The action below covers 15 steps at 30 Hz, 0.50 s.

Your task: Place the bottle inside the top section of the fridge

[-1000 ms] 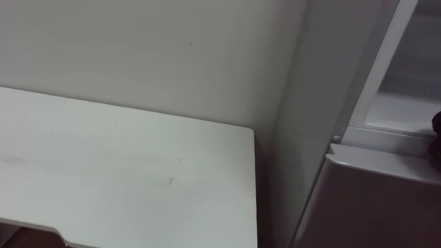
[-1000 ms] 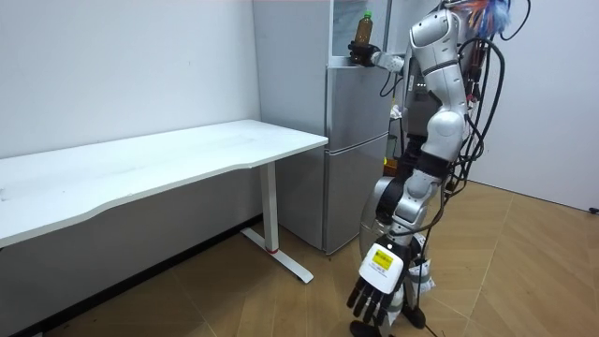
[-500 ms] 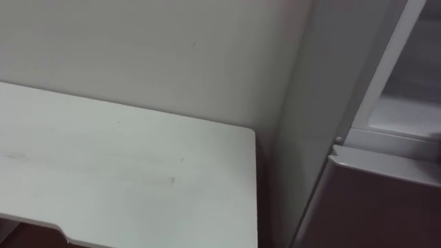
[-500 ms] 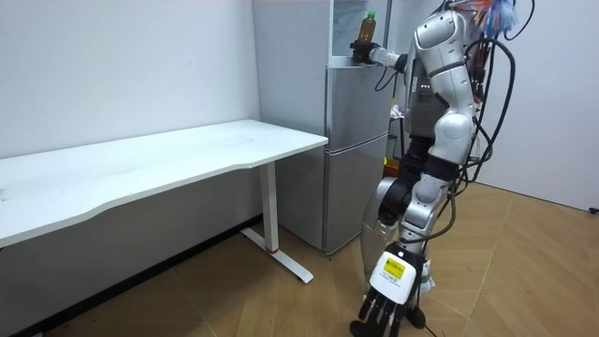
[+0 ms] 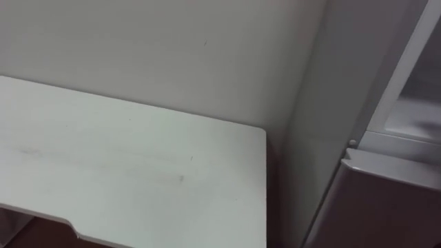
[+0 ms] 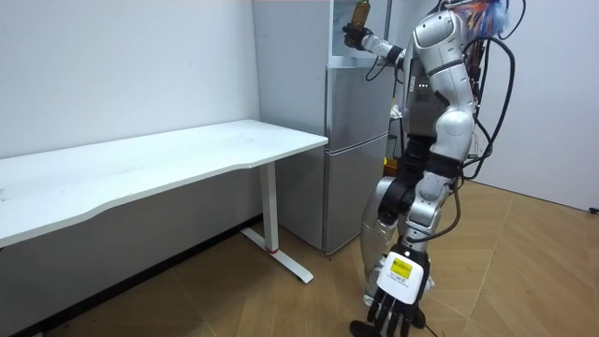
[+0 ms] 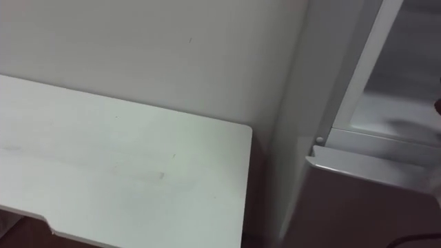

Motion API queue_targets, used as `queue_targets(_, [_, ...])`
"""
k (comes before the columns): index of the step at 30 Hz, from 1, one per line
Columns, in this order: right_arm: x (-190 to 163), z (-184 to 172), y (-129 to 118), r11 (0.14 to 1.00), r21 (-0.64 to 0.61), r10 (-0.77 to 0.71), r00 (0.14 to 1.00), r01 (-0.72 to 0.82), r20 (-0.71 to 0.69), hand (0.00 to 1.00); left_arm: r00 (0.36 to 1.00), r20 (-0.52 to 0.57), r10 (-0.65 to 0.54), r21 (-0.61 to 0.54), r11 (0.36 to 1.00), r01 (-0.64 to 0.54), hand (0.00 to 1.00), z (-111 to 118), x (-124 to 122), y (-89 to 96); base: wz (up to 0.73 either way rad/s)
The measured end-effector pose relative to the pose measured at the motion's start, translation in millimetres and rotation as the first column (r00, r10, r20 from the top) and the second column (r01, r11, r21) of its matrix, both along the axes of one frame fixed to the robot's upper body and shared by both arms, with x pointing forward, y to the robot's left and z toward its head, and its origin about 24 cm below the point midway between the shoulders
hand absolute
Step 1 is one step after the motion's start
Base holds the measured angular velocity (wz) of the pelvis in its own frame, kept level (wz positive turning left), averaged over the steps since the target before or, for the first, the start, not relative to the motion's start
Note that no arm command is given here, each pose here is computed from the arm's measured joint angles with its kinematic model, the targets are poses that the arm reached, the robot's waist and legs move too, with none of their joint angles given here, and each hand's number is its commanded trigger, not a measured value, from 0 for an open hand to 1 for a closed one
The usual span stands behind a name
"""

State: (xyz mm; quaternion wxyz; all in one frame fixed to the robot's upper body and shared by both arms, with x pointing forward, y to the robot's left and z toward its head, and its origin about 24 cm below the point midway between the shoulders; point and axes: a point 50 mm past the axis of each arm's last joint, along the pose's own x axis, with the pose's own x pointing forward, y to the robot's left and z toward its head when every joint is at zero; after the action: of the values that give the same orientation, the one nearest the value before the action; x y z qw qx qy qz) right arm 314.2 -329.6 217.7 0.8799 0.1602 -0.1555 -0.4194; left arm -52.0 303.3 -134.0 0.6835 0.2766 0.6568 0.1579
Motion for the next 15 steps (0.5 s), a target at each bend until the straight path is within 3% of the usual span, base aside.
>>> queue_targets(9, [11, -11, 16, 0.991, -0.059, 0.119, 0.991, -0.123, -0.065, 1.0, 1.0, -0.01, 0.002, -0.018, 1.0, -0.002, 0.0, 0, -1, -0.2, 0.0])
queue_targets(15, [16, -32, 7, 0.99, -0.035, 0.131, 0.98, -0.138, -0.15, 1.0, 1.0, -0.022, -0.01, -0.014, 1.0, 0.01, 0.0, 0, -1, 1.8, 0.02])
